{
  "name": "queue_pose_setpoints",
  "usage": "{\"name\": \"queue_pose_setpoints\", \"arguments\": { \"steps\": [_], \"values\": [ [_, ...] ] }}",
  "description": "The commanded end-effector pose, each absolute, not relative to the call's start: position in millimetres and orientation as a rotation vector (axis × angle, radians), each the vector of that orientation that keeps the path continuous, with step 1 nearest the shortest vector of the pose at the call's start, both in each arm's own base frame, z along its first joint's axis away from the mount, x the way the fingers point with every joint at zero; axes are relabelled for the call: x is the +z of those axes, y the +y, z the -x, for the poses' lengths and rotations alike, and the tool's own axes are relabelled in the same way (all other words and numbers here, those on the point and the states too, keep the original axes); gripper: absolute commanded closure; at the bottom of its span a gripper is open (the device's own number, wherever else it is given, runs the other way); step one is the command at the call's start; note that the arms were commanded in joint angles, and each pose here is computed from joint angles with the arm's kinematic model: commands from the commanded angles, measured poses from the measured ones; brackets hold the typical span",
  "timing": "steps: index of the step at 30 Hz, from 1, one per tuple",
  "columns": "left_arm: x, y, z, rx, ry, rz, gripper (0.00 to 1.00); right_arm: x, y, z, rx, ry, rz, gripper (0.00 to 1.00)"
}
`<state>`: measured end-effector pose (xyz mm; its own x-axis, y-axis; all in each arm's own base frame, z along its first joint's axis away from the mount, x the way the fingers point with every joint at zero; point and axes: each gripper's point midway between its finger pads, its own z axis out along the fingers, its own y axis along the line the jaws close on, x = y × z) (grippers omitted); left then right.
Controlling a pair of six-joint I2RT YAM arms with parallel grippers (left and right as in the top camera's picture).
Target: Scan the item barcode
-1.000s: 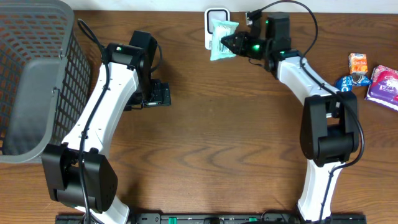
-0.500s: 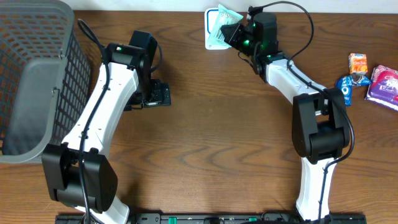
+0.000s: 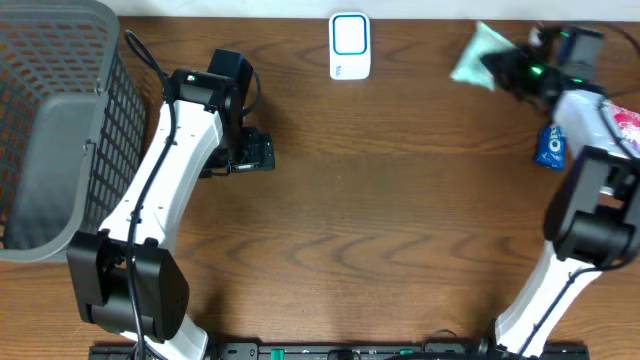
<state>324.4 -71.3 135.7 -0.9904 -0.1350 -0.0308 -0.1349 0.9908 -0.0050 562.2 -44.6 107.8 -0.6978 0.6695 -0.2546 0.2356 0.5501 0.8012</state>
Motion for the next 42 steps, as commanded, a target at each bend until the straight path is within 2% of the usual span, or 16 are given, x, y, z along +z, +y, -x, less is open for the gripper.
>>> {"name": "queue_pose_setpoints", "arguments": {
  "steps": [1,2,3,4,6,9,10,14,16,19,21,24,30,35,36,42],
  "values": [
    [139.4,-69.8,-325.2,0.005,3.092,0.206,0.02,96.4,-100.8,-529.0,0.824,2.336,-0.791,0.88],
    [139.4,-69.8,-325.2,0.005,3.092,0.206,0.02,91.9,-109.0,-523.8,0.792,2.352,-0.813,0.83],
    [139.4,-69.8,-325.2,0.005,3.092,0.206,0.02,81.6,-135.2,-507.6,0.704,2.392,-0.840,0.72],
    [139.4,-69.8,-325.2,0.005,3.092,0.206,0.02,79.5,-143.3,-502.6,0.688,2.398,-0.851,0.68],
    [139.4,-69.8,-325.2,0.005,3.092,0.206,0.02,76.0,-165.0,-489.1,0.670,2.401,-0.898,0.70],
    [139.4,-69.8,-325.2,0.005,3.092,0.206,0.02,73.6,-190.8,-470.8,0.671,2.386,-0.994,0.59],
    [139.4,-69.8,-325.2,0.005,3.092,0.206,0.02,74.1,-196.7,-462.0,0.678,2.388,-1.030,0.59],
    [139.4,-69.8,-325.2,0.005,3.092,0.206,0.02,97.0,-194.2,-453.1,0.639,2.420,-0.867,0.56],
    [139.4,-69.8,-325.2,0.005,3.092,0.206,0.02,125.1,-190.2,-452.0,0.616,2.394,-0.799,0.55],
    [139.4,-69.8,-325.2,0.005,3.092,0.206,0.02,184.4,-167.8,-449.7,0.663,2.314,-0.669,0.56],
    [139.4,-69.8,-325.2,0.005,3.092,0.206,0.02,206.8,-153.4,-439.5,0.671,2.312,-0.611,0.56],
    [139.4,-69.8,-325.2,0.005,3.092,0.206,0.02,238.4,-115.0,-393.7,0.665,2.403,-0.486,0.53],
    [139.4,-69.8,-325.2,0.005,3.093,0.206,0.02,263.3,-62.2,-303.2,0.655,2.576,-0.445,0.54],
    [139.4,-69.8,-325.2,0.005,3.092,0.206,0.02,266.1,-15.1,-235.1,0.687,2.581,-0.381,0.51],
    [139.4,-69.7,-325.3,0.006,3.092,0.206,0.02,260.3,4.4,-215.0,0.739,2.559,-0.362,0.01],
    [139.4,-69.8,-325.2,0.005,3.092,0.206,0.02,235.6,29.2,-178.1,0.856,2.541,-0.617,0.01]
  ]
}}
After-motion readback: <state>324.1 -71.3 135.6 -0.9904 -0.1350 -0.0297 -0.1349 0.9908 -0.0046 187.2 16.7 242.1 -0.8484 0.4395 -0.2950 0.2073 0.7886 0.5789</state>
